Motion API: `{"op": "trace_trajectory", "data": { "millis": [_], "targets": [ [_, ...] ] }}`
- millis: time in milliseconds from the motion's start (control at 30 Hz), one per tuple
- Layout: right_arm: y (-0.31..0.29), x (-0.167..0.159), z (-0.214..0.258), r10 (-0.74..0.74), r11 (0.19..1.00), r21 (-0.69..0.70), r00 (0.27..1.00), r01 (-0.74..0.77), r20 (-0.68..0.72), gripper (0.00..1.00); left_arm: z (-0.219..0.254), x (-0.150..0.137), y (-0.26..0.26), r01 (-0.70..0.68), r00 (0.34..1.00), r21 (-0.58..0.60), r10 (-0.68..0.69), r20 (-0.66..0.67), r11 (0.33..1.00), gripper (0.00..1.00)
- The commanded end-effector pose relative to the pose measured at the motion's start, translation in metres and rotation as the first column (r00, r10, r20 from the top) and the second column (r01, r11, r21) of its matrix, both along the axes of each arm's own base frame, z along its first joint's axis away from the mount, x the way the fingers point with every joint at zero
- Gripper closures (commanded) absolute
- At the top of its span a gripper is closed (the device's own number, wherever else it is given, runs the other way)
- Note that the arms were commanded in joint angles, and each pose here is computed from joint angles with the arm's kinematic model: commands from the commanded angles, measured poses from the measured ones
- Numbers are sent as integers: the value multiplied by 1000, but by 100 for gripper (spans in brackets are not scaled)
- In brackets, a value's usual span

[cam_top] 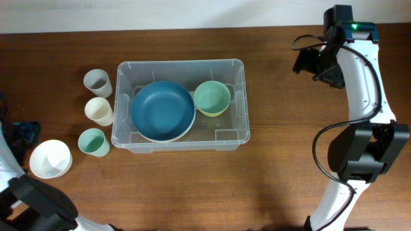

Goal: Pack container
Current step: 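Withdraw the left gripper and grasp the white bowl's rim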

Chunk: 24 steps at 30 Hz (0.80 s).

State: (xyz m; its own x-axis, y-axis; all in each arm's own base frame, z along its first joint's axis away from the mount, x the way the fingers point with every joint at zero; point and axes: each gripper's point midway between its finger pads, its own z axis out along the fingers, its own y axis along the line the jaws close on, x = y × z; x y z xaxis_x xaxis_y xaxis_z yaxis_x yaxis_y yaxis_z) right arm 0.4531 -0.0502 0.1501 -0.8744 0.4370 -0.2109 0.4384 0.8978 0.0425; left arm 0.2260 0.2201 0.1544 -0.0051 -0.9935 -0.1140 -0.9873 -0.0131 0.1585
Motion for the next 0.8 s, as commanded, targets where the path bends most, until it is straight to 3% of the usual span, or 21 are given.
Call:
{"op": "trace_trajectory", "data": {
  "millis": [0, 100, 400, 767],
  "targets": [
    [0, -1, 0, 5, 1000, -1, 1000, -5, -1, 1, -31, -10, -11, -52, 999, -39, 51, -19, 998, 0],
    [0, -1, 0, 5, 1000, -1, 1000, -5, -1, 1, -63, -8, -21, -55, 998, -83, 56, 3, 995, 0],
    [0, -1, 0, 5, 1000, -1, 1000, -5, -1, 1, -107, -16, -26, -106, 994, -69, 107, 7, 992, 0],
    [0, -1, 0, 5, 1000, -1, 1000, -5, -1, 1, -115, -13, -12, -98, 995, 6, 97, 29, 995, 0]
  ]
}}
